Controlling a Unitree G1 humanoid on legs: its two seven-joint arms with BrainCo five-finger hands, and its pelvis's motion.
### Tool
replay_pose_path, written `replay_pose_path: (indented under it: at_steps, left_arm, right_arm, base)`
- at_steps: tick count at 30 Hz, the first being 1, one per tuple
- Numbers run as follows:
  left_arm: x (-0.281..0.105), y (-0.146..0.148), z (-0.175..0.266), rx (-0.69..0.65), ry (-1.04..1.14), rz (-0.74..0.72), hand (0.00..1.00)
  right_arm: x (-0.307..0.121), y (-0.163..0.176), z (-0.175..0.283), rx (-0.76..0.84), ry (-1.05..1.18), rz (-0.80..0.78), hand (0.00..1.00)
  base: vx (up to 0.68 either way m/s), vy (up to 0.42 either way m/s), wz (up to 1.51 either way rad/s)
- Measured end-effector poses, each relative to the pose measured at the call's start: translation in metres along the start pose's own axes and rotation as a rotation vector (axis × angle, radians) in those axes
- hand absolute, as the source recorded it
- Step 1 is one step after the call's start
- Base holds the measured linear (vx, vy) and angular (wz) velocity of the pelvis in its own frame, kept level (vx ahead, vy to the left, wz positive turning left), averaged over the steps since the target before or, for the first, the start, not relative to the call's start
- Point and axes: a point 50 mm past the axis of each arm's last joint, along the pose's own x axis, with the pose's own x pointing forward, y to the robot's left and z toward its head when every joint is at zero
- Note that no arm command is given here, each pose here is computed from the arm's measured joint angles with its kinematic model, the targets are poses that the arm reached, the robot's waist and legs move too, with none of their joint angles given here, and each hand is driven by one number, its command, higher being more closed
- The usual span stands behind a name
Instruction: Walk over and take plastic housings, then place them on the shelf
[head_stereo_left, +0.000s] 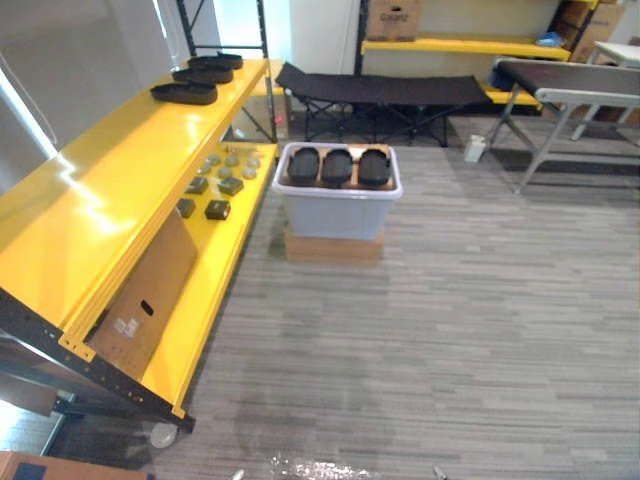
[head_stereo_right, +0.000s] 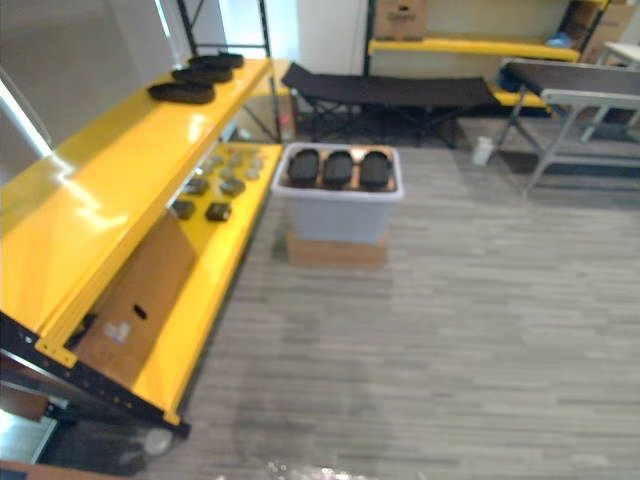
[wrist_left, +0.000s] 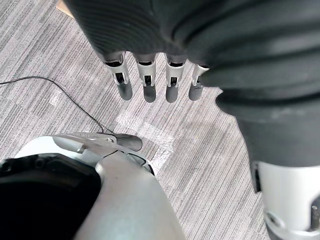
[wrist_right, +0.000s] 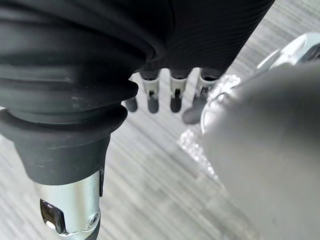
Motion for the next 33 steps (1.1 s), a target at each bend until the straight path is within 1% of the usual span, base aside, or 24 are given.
replay_pose_path:
  at_steps: [9,13,22,33]
  left_arm:
    - [0.0,-0.005,0.0,0.037,-0.022,-0.013,0.0]
    - [0.0,-0.005,0.0,0.003,-0.023,-0.02,0.0]
    - [0.0,-0.005,0.0,0.0,-0.024,-0.021,0.0]
    - [0.001,-0.004,-0.001,0.0,-0.015,-0.019,0.0]
  right_arm:
    - [0.001,0.011,0.009,-0.042,-0.038,0.031,0.0]
    - [0.001,0.009,0.008,-0.046,-0.034,0.028,0.0]
    - [0.001,0.009,0.006,-0.046,-0.03,0.028,0.0]
    - [0.001,0.017,0.007,-0.033,-0.031,0.052,0.0]
  base:
    - [-0.11,-0.002,-0.02]
    - [-0.06,0.019,0.0]
    - [0.05,0.015,0.01]
    - [-0.03,0.007,0.05]
